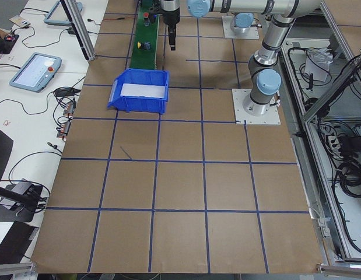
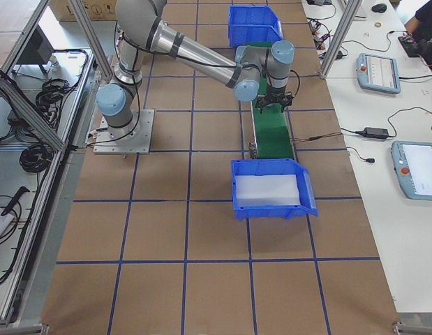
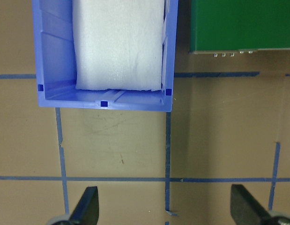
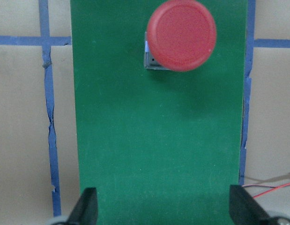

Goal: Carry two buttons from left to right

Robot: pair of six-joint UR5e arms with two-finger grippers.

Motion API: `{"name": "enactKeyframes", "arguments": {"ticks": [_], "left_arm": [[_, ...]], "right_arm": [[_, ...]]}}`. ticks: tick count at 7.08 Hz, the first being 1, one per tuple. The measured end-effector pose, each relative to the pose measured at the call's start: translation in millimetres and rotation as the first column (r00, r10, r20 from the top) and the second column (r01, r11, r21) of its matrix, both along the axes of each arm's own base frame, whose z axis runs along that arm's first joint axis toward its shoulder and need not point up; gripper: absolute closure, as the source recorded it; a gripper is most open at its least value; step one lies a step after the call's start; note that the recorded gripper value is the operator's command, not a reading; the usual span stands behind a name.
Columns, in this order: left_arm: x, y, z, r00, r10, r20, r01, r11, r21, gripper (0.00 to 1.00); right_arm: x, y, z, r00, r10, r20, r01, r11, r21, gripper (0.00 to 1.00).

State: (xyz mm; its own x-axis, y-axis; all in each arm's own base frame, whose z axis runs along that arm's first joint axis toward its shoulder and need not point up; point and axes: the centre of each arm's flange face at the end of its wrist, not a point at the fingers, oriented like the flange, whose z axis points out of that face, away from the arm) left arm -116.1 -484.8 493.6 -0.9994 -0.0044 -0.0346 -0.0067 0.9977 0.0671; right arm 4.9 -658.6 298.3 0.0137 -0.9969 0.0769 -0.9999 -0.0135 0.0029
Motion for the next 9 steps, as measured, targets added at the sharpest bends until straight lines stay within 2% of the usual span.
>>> {"name": "enactKeyframes", "arguments": {"ticks": [4,6,8,9], "left_arm": [[4.4,-2.9,9.1,1.000,0.007,-0.001,-0.007,0.999,-0.038,0.02],[4.7,-9.1,-1.2,1.000,0.023,-0.008,-0.024,0.999,-0.034,0.02],[-17.5,-5.0,-1.2,1.000,-0.013,-0.012,0.012,1.000,-0.023,0.06],[-26.5,1.7,3.6,0.999,-0.033,-0.013,0.033,0.999,-0.013,0.00]], "right_arm": [[-0.1,0.2,-1.5,1.000,0.003,-0.001,-0.003,1.000,0.002,0.00],[-0.3,-0.3,-2.5,1.000,0.003,-0.002,-0.003,1.000,0.003,0.00],[-0.4,-1.6,-3.5,1.000,0.014,-0.002,-0.014,1.000,0.004,0.00],[-0.4,-3.0,-1.5,0.999,0.032,-0.004,-0.032,0.999,0.000,0.00]]}}
